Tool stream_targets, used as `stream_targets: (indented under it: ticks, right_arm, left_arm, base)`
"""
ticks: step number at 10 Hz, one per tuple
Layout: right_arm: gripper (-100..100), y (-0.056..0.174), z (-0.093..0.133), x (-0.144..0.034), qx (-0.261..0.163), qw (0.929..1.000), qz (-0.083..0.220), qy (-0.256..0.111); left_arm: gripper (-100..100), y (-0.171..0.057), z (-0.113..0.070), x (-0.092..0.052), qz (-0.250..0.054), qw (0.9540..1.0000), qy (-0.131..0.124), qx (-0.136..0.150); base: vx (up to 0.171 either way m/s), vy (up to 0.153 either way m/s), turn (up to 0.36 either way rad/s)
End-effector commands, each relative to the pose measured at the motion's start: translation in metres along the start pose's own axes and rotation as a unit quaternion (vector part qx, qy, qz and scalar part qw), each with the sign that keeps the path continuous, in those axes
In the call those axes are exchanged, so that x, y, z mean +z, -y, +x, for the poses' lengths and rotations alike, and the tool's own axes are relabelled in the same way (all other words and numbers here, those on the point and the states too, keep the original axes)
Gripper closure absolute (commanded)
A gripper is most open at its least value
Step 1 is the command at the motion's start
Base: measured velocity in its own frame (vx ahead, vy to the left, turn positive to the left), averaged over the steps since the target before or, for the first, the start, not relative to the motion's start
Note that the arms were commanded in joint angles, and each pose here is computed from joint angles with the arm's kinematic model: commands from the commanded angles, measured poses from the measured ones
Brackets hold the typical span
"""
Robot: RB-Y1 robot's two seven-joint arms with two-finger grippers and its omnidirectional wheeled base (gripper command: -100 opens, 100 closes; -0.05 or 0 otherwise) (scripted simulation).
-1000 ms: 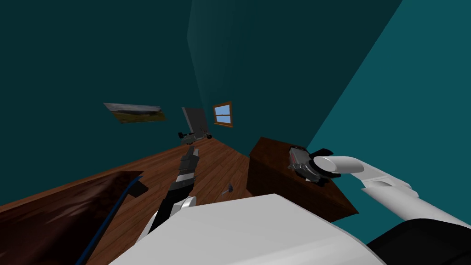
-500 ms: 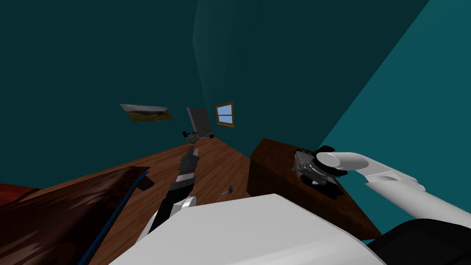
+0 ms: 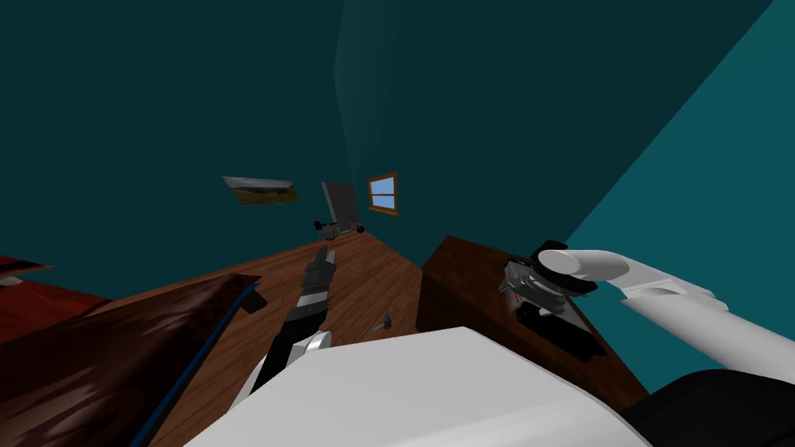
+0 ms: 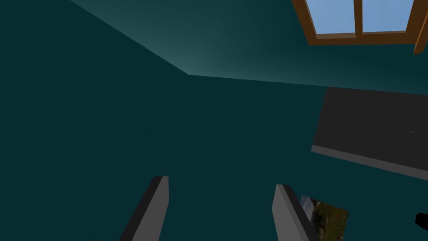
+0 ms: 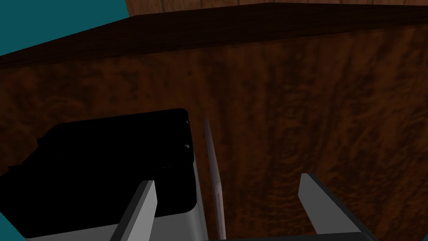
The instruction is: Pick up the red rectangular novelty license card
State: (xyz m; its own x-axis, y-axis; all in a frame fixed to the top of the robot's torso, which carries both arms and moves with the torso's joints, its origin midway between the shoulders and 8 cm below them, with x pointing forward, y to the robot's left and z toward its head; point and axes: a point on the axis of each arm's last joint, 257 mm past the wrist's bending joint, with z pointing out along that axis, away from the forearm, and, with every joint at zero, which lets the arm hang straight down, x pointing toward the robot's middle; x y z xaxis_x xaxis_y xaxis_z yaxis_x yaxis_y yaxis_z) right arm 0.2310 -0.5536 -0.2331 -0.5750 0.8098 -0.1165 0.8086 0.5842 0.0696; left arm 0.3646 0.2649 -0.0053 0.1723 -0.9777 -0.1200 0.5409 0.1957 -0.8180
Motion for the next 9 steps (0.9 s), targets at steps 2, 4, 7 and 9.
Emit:
stream_targets:
  ticks: [2, 4, 7, 9]
  right_arm:
    - [-100, 0.01, 0.006, -0.014, -0.008, 0.9994, 0.02, -0.026]
    - [-100, 0.014, 0.008, -0.022, -0.012, 0.9988, 0.029, -0.038]
    - [0, 0.015, 0.008, -0.023, -0.012, 0.9986, 0.031, -0.041]
    - [-100, 0.018, 0.008, -0.004, -0.005, 0.9988, 0.031, -0.037]
  left_arm:
    - [0, 0.0, 0.0, 0.0, 0.0, 1.0, 0.0, 0.0]
    - [0, 0.0, 0.0, 0.0, 0.0, 1.0, 0.0, 0.0]
    - [0, 0.0, 0.0, 0.0, 0.0, 1.0, 0.0, 0.0]
    - [0, 0.0, 0.0, 0.0, 0.0, 1.0, 0.0, 0.0]
  base:
    - [0.076, -0.129, 0.123]
    - [0.04, -0.099, 0.067]
    - [0.007, -0.033, 0.04]
    - [-0.028, 0.012, 0.077]
